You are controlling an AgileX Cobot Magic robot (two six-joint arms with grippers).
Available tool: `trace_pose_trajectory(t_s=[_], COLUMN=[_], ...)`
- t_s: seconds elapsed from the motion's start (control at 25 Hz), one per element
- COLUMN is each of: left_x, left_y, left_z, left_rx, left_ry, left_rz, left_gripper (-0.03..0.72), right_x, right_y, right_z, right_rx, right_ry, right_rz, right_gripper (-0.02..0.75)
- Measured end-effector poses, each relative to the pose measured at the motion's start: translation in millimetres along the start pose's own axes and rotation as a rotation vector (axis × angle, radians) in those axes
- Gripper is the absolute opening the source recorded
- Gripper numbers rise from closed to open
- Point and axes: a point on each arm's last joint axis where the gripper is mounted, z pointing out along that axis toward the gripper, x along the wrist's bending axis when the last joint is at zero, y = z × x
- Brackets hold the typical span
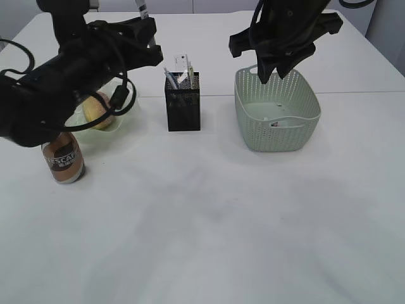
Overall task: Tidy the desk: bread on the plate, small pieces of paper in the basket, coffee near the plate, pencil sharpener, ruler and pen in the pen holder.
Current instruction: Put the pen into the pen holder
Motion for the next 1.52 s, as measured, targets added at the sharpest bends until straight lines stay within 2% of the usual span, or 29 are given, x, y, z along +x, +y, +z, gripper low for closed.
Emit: trace_pose_trajectory(t_s=[0.24,0.64,0.8,1.16,1.52], left_x=[7.7,15.6,19.1,42.9,41.8], left_y=[-16.6,-57.8,-71.9,-92.0,-95.6], left_z=[48.9,95.3,103.6,108.8,111.2], left_rx=[-0.021,0.053,0.084,0.131,0.157], left_ry=[0.007,0.021,0.027,0.071,0.055], left_rz=[0.002,0.003,0.005,0.004,0.004], left_gripper=[0.076,0.076,0.077,0.078,0.078], right_x=[-1.5,-3.0,-4.5,-5.4,-5.1], right_y=[2.7,6.1,6.9,8.5,10.6], right_z=[0.0,-0.2,-0.3,-0.5,-0.7], right_rx=[-0.029,-0.067,-0.076,-0.093,-0.116], right_ry=[-0.017,-0.034,-0.050,-0.061,-0.058], right_rz=[-0.008,-0.017,-0.025,-0.031,-0.032], right_gripper=[0.238,0.239,0.239,0.239,0.238])
